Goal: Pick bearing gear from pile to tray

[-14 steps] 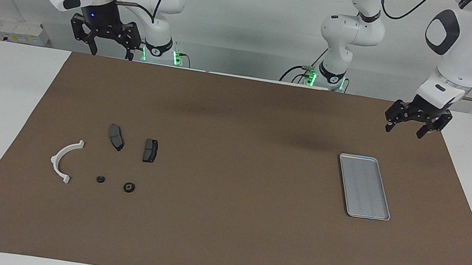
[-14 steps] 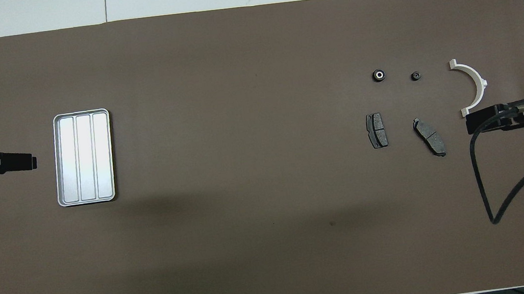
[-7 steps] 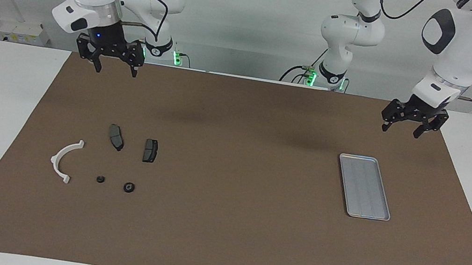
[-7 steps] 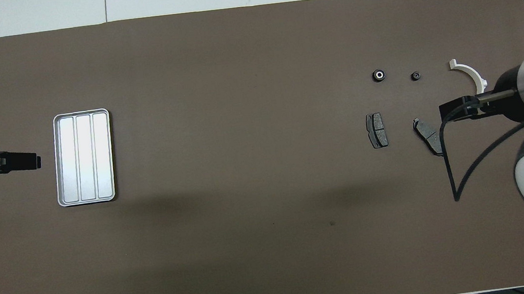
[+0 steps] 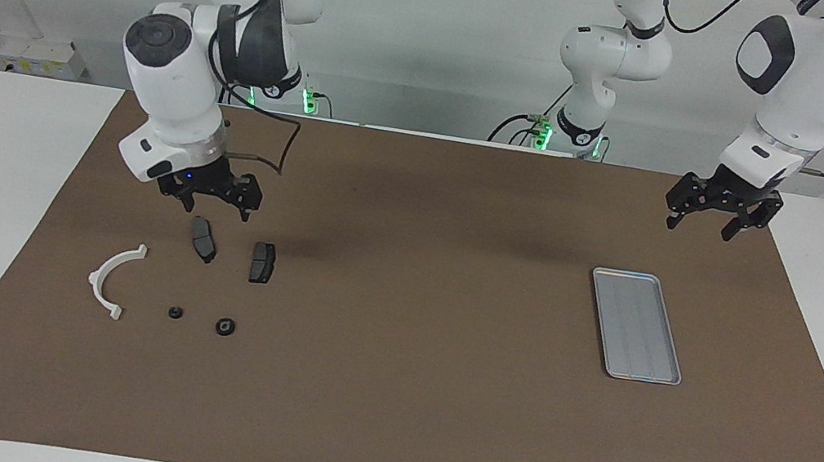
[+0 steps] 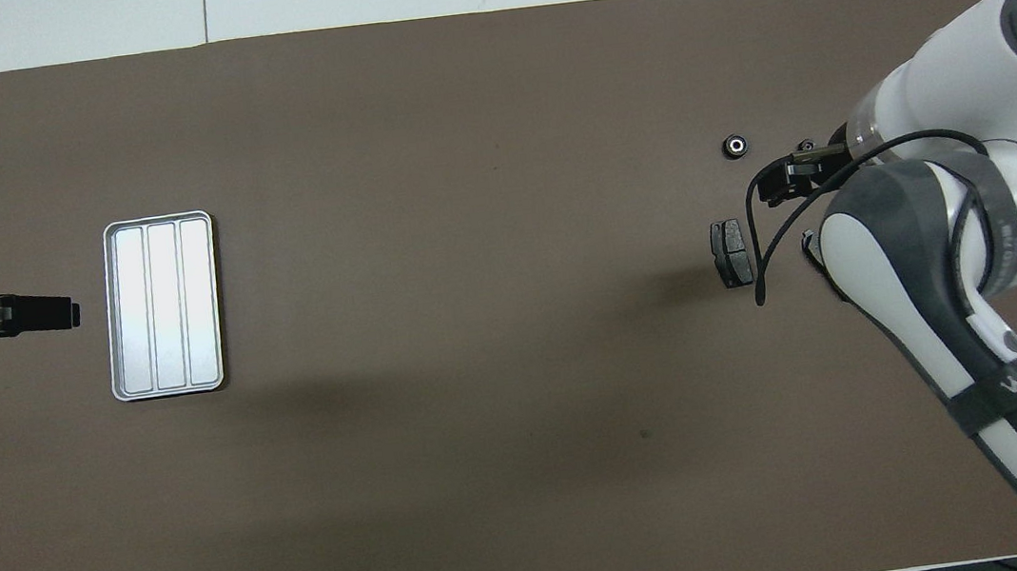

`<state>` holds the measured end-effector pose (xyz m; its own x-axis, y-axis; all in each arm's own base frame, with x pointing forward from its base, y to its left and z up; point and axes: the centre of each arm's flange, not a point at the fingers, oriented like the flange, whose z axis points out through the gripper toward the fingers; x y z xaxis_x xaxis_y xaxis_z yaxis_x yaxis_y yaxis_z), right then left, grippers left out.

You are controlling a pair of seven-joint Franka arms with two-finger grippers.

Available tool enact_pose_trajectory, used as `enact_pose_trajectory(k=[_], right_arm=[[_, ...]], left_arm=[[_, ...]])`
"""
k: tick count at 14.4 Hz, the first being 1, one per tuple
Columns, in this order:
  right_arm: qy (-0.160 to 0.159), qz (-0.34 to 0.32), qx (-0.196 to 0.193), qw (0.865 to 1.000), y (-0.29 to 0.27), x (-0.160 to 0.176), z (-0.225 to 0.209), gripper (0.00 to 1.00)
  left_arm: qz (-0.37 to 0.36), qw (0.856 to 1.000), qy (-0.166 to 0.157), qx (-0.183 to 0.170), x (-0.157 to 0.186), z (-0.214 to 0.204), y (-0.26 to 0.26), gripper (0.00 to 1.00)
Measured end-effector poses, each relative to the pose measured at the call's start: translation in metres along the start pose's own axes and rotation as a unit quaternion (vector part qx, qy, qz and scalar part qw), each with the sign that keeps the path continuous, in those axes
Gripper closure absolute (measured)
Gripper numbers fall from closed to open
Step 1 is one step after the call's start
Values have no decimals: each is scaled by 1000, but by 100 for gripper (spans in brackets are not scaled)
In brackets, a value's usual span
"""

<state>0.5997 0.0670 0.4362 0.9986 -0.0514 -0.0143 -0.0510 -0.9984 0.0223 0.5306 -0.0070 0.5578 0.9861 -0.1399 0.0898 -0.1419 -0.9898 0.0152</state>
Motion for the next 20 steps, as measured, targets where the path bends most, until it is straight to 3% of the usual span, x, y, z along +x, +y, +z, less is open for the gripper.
enact_pose_trajectory(k=[4, 7, 13, 20], right_arm=[[19, 2, -11, 1000, -12, 27, 69, 0], [9, 9, -13, 1000, -9, 40, 103, 0], [-7, 57, -18, 998, -13, 83, 143, 0], [-7, 89, -20, 996, -14, 94, 155, 0]], left_arm=[[0, 1000, 0, 0, 0, 0, 0, 0], [0, 1000, 0, 0, 0, 0, 0, 0], [-14, 1000, -1, 0, 0, 1, 0, 0], [-17, 1000, -2, -1, 0, 2, 7, 0]])
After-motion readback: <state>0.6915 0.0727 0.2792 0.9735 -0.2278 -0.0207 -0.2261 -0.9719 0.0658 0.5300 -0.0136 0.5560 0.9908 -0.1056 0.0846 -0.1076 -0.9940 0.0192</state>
